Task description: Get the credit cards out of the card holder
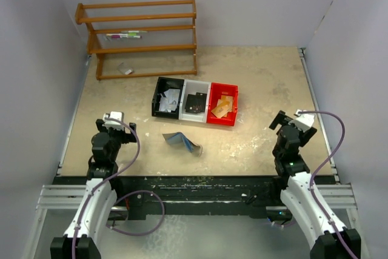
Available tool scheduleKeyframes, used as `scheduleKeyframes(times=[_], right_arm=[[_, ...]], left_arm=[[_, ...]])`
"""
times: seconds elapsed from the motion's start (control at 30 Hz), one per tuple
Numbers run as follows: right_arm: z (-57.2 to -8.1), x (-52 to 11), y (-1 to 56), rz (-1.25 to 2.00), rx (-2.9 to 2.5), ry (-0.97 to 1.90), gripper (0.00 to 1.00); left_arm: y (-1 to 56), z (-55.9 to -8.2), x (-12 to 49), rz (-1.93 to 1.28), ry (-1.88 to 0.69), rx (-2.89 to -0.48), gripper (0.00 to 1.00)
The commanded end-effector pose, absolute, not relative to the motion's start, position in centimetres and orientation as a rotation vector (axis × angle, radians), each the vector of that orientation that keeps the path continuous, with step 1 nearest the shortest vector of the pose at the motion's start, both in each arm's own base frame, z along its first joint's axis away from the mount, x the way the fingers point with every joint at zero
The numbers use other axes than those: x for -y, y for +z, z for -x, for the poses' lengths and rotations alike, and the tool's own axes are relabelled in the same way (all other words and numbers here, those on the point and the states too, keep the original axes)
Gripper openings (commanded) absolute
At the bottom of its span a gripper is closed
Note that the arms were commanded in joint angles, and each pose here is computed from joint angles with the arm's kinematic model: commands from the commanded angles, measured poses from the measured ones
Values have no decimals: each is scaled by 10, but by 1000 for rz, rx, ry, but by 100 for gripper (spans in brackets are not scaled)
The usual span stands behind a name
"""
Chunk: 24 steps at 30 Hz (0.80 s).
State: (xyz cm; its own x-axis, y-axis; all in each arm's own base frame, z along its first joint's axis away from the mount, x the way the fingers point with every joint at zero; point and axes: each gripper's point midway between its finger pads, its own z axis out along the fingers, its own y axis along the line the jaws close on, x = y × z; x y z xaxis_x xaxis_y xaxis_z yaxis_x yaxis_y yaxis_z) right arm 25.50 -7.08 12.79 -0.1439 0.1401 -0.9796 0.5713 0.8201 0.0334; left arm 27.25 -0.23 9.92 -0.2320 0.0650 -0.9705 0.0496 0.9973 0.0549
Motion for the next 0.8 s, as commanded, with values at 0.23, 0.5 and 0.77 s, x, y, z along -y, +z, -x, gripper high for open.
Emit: scheduleKeyframes(times=[0.23,0.5,0.77], right_arm=[[-272,29,157,-252,-1636,-216,100],[-290,14,143,-175,-1717,-184,100],[-256,29,151,-216,-1500,-193,100]], left_arm=[[108,-272,13,-158,-24,-1726,99],[107,-272,13,-156,-24,-1734,99],[107,-273,12,-149,-19,-1734,99]])
